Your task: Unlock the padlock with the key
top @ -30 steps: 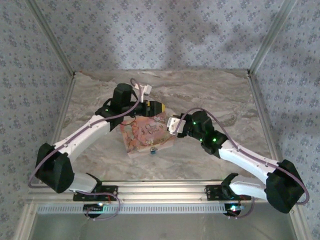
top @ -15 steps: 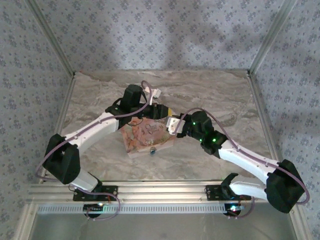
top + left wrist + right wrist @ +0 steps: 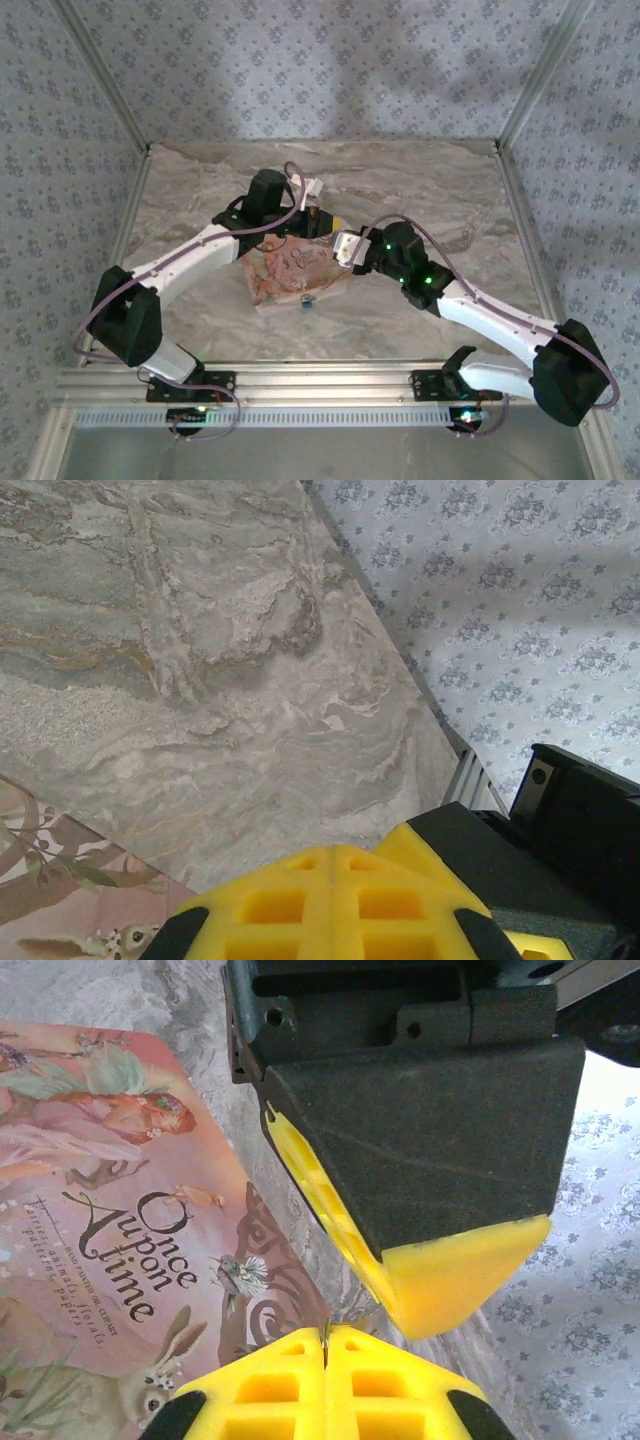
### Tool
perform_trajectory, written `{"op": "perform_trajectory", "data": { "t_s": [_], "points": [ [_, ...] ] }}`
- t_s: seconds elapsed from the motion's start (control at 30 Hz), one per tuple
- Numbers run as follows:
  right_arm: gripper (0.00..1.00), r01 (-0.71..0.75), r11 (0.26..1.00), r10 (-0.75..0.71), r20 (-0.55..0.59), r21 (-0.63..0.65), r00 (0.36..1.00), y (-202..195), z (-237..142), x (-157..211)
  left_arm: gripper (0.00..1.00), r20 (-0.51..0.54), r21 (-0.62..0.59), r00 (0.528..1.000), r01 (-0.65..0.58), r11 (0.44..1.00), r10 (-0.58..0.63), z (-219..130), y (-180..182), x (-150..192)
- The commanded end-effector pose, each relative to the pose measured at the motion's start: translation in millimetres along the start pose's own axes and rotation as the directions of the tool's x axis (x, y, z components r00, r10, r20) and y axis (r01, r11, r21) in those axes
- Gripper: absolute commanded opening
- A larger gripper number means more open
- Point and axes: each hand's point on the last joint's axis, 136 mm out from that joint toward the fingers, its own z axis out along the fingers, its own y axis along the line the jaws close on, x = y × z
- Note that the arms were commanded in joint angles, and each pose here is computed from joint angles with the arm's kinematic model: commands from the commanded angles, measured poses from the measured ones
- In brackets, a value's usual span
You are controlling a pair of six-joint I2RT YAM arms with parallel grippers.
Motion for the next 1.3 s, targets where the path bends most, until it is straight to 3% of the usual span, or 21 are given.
{"op": "perform_trajectory", "data": {
  "t_s": [0.0, 0.2, 0.37, 0.6, 0.8, 1.07, 1.27],
  "points": [
    [0.03, -0.066, 0.997, 0.065, 0.045, 0.037, 0.997, -20.2, -11.5, -16.0, 0.00, 0.032, 0.016, 0.997, -0.070, 0.997, 0.069, -8.4, -16.6, -13.0],
    [0.40, -0.268, 0.962, 0.272, 0.135, -0.053, 0.953, -18.0, -36.8, -10.1, 0.00, 0.101, -0.001, 0.983, -0.157, 0.988, 0.156, -23.5, -17.4, -22.5],
    [0.52, -0.495, 0.841, 0.538, 0.249, -0.218, 0.805, -30.9, -54.1, -22.0, 0.00, 0.148, 0.048, 0.962, -0.237, 0.970, 0.227, -31.8, -30.8, -26.4],
    [0.56, -0.616, 0.643, 0.761, 0.288, -0.456, 0.581, -47.3, -60.9, -54.7, 0.00, 0.197, 0.124, 0.939, -0.310, 0.942, 0.283, -40.8, -52.5, -28.8],
    [0.57, -0.672, 0.536, 0.842, 0.271, -0.510, 0.466, -59.5, -49.9, -59.5, 0.00, 0.225, 0.164, 0.924, -0.348, 0.923, 0.308, -46.5, -64.2, -27.8],
    [0.52, -0.674, 0.494, 0.865, 0.225, -0.549, 0.449, -51.5, -34.8, -63.9, 0.00, 0.223, 0.172, 0.923, -0.353, 0.920, 0.313, -47.4, -65.7, -25.8],
    [0.42, -0.673, 0.477, 0.869, 0.188, -0.565, 0.458, -44.1, -26.8, -64.8, 0.00, 0.224, 0.168, 0.922, -0.356, 0.919, 0.316, -48.4, -66.1, -25.9]
  ]
}}
